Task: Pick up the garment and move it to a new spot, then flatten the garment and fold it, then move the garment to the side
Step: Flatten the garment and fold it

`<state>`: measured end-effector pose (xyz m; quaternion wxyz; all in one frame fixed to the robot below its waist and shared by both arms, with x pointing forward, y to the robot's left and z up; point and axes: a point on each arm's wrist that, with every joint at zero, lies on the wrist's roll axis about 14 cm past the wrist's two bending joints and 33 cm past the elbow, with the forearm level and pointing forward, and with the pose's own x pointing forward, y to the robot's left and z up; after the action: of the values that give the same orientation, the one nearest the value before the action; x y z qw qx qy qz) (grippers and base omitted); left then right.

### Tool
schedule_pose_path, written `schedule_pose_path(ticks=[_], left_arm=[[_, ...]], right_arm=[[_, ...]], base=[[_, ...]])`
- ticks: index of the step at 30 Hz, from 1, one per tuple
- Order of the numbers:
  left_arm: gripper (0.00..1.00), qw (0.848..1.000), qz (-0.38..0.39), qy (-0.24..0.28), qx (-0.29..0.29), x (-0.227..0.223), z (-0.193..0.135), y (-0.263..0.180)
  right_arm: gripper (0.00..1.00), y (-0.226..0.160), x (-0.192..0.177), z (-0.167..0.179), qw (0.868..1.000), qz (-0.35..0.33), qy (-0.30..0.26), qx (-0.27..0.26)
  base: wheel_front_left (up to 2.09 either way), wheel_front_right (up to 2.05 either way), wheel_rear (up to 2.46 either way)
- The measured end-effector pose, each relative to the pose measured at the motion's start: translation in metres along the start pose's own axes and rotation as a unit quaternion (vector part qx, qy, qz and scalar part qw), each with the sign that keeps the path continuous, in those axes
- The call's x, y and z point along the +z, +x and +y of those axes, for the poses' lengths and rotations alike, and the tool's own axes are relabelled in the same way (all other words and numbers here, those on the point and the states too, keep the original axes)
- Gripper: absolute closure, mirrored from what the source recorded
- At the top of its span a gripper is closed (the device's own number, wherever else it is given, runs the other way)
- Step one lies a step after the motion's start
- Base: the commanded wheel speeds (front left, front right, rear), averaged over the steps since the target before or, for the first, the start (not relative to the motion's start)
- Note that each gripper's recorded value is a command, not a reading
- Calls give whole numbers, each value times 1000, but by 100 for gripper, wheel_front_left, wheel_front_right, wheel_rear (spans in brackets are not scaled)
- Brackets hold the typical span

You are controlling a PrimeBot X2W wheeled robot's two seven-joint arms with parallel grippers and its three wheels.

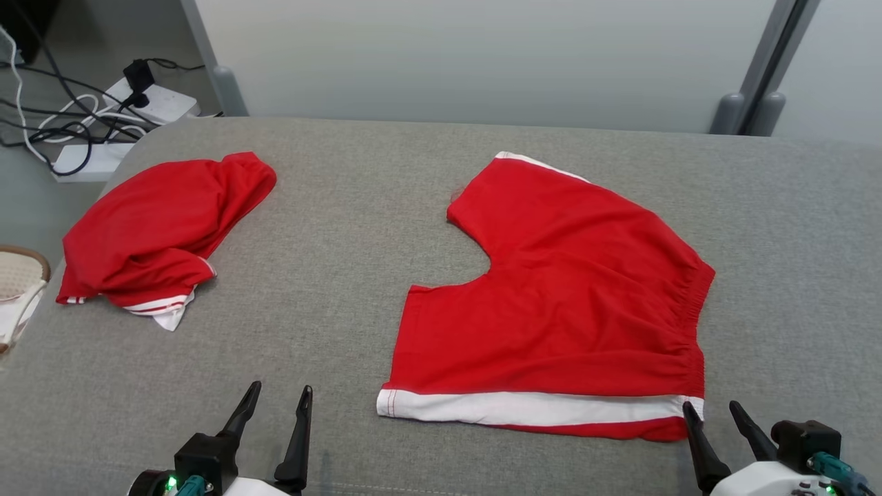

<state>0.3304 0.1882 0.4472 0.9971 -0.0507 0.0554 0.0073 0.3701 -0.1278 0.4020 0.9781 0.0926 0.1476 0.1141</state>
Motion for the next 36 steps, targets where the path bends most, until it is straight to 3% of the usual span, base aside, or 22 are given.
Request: schedule_pose_path(ticks=[5,16,17,18,21,24,36], left_arm=[[0,1000,7,-1,9,-4,5,-2],[0,1000,13,-2,14,-7,9,0],[0,1000,10,-3,14,-5,9,2],[0,1000,9,-4,14,-4,9,2],[0,1000,11,-4,14,-6,9,2],[0,1000,14,-5,13,-7,8,3],[0,991,94,-52,-74,-52,-47,18]], right_arm=[[0,9,-5,5,1000,13,3,10],[27,17,-18,9,999,38,14,18],[35,18,-19,10,999,38,15,21],[52,19,-18,12,999,38,16,22],[65,22,-15,13,999,35,16,26],[100,22,-17,15,999,38,17,29],[100,15,-22,-6,999,47,13,15]], base=[[0,0,0],[0,0,0],[0,0,0],[0,0,0],[0,0,0],[0,0,0],[0,0,0]])
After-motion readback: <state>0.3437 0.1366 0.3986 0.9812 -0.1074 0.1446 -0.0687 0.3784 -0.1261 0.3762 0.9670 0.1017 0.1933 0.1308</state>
